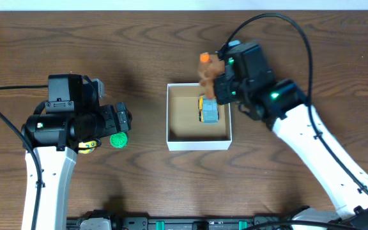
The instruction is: Pack container
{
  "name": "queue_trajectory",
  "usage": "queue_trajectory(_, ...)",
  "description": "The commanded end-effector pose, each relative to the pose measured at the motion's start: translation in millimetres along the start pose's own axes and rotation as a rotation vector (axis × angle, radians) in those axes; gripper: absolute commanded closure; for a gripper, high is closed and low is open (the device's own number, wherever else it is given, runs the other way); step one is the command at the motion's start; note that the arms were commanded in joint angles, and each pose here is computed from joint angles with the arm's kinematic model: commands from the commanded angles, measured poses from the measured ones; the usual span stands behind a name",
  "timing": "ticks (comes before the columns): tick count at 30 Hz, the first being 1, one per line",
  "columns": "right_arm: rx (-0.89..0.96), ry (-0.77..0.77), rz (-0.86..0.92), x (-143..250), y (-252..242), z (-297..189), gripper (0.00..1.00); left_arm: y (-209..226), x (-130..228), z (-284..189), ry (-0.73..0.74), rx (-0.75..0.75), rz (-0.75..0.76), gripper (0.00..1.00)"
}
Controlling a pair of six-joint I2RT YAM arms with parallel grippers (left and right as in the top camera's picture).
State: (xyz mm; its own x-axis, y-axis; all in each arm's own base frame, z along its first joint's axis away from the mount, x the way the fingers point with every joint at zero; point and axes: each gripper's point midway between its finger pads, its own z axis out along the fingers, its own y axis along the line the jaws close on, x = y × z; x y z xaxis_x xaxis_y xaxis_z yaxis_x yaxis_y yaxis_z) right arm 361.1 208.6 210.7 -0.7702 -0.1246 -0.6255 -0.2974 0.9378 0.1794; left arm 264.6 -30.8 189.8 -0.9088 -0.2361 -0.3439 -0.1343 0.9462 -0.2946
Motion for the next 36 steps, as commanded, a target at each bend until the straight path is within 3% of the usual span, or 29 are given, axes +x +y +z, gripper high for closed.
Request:
queue_trajectory(1,0.026,0.013,0.201,8.6,15.3,7.1,0.99,-3.2,-3.9,-5.3,-0.016,0.012,-0.007,0.02)
queue_trajectory(17,0.048,0.338,0.295,102.9,68.3,69.3,0.99,-3.2,-3.9,-5.3,-0.016,0.012,-0.007,0.02)
queue_trajectory(26,0.037,0.311,0.284,99.3,66.1,109.8,0.99,-3.2,-3.9,-5.3,-0.016,0.012,-0.007,0.02)
queue_trajectory(28,0.032,0.306,0.266,99.3,66.2,116.0,0.95,-3.2,-3.9,-5.3,-0.016,0.012,-0.007,0.02)
queue_trajectory(33,0.038,0.331,0.213,107.6,63.8,123.8,0.72,-3.2,-3.9,-5.3,-0.016,0.012,-0.007,0.02)
queue_trajectory(36,0.036,0.327,0.213,106.5,64.2,124.0,0.68,-3.2,-3.9,-5.3,-0.016,0.012,-0.007,0.02)
